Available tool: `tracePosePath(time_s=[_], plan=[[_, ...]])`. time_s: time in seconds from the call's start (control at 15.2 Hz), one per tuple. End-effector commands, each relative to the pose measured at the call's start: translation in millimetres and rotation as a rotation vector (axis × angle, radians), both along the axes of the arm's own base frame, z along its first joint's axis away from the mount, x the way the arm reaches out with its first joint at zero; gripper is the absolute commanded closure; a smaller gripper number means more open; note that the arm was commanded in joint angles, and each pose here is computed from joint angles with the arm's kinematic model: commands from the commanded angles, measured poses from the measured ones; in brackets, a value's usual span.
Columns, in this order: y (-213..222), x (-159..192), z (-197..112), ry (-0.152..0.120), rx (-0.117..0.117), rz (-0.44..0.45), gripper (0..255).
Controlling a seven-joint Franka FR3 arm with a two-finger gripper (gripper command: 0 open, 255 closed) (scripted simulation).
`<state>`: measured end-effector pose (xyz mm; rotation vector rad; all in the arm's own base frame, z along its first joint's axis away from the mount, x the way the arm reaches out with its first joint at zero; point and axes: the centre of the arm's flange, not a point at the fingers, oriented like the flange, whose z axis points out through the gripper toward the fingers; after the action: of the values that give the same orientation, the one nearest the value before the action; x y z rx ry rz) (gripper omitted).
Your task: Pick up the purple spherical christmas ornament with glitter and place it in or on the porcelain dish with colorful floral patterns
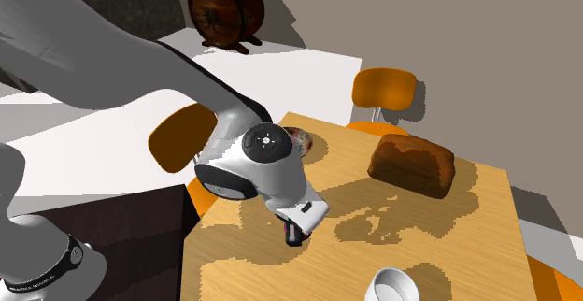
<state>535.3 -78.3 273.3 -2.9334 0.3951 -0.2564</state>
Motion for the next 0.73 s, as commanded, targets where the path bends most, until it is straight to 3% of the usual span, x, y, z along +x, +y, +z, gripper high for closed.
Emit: tracePosePath(time_s=[0.0,0.66], plan=[[28.5,4.3,3.8,0.0,0.0,-0.001,255],[159.1,23.6,3.4,0.0,0.0,-0.001,255]])
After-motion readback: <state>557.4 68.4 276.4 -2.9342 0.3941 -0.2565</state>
